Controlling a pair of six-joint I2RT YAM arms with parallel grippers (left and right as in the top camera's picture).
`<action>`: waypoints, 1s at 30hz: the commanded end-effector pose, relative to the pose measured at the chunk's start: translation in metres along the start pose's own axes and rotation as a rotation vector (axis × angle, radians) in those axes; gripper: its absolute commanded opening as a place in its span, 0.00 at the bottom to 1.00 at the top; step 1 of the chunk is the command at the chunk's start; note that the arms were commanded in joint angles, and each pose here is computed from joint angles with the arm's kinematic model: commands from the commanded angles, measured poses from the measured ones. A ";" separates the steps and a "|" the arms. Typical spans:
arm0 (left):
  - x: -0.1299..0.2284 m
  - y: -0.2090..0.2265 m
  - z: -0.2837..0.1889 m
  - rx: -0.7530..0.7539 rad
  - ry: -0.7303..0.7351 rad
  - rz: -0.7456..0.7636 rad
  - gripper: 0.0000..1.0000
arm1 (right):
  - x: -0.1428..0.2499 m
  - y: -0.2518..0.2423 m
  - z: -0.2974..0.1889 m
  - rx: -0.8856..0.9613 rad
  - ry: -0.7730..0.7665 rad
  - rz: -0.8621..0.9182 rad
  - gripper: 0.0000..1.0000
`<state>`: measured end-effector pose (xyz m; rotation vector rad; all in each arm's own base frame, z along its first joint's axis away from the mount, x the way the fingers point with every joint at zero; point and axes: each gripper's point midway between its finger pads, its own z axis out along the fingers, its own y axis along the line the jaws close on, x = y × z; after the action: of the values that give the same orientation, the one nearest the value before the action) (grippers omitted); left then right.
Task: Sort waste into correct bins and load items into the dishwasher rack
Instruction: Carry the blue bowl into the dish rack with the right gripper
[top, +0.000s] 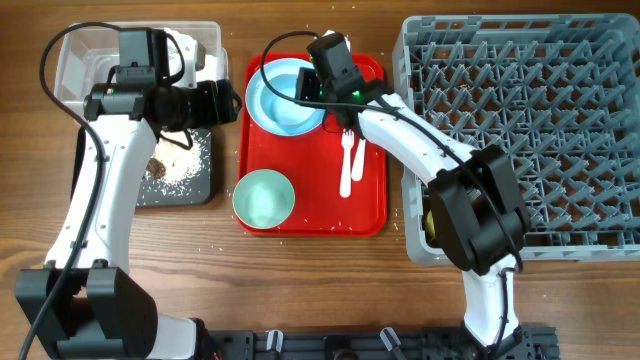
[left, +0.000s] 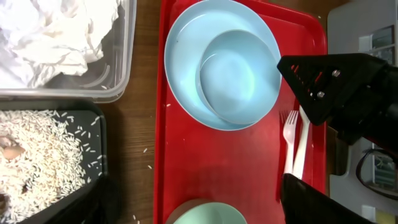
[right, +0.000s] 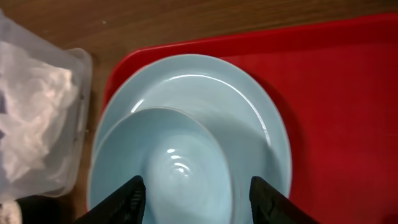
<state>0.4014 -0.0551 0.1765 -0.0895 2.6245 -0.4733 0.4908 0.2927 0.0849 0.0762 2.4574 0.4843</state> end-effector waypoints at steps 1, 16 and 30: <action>-0.004 0.001 -0.006 -0.006 -0.025 0.002 1.00 | -0.007 -0.015 0.000 0.090 -0.035 -0.020 0.55; -0.004 0.001 -0.006 -0.006 -0.024 0.002 1.00 | 0.013 -0.027 0.032 0.113 -0.001 -0.025 0.34; -0.004 0.001 -0.006 -0.006 -0.024 0.002 1.00 | 0.022 -0.027 0.041 0.093 0.025 -0.026 0.04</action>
<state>0.4020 -0.0550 0.1768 -0.0933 2.6218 -0.4738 0.4967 0.2815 0.0421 0.0851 2.4910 0.3572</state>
